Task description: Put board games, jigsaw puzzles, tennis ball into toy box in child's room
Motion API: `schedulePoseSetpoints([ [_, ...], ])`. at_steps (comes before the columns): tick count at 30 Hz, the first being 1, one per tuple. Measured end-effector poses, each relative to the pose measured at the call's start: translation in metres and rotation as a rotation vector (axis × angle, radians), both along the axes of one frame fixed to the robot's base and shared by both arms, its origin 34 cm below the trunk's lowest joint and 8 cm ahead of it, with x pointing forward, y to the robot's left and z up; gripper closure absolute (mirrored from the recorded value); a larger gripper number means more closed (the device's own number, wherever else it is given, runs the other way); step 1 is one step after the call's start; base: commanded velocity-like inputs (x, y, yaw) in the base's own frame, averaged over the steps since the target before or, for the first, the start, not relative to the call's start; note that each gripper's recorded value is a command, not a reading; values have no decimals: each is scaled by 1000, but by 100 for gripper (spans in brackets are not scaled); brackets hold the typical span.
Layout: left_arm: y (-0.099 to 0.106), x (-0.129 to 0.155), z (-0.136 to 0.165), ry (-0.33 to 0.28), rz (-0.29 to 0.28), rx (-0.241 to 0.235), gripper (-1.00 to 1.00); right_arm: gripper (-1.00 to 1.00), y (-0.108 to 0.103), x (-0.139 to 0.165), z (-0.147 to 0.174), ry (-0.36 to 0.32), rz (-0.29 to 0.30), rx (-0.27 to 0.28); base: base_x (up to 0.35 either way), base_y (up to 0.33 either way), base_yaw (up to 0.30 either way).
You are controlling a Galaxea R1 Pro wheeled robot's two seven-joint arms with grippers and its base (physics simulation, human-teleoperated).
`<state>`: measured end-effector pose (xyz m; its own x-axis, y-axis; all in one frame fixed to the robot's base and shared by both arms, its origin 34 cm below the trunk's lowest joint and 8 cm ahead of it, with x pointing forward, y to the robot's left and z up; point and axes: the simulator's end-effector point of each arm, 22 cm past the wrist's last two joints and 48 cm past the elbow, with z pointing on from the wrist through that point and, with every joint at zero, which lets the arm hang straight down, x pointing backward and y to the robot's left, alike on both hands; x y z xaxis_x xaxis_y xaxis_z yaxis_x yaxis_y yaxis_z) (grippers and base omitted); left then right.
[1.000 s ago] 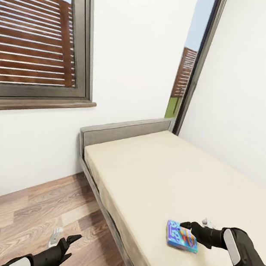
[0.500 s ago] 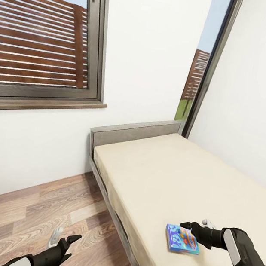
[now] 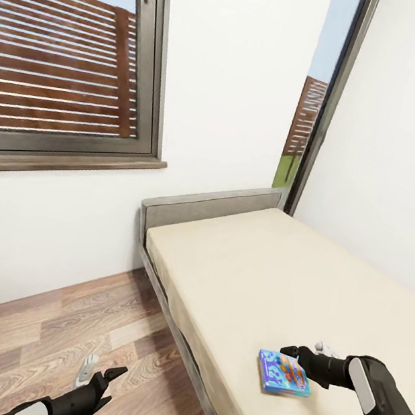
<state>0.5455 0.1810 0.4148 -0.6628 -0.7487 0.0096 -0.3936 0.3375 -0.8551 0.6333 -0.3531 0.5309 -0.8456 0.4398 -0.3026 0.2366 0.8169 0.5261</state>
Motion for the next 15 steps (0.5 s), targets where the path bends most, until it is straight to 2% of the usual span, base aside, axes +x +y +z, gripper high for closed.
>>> schedulePoseSetpoints([
  [6, 0, 0, 0, 1, 0, 0, -100, -100, 4, -5, -7, 23, -12, 33, -111, -57, 1],
  [15, -1, 0, 0, 1, -1, 0, -100, -100, 2, -8, -10, 32, -8, 19, -63, -39, 0],
])
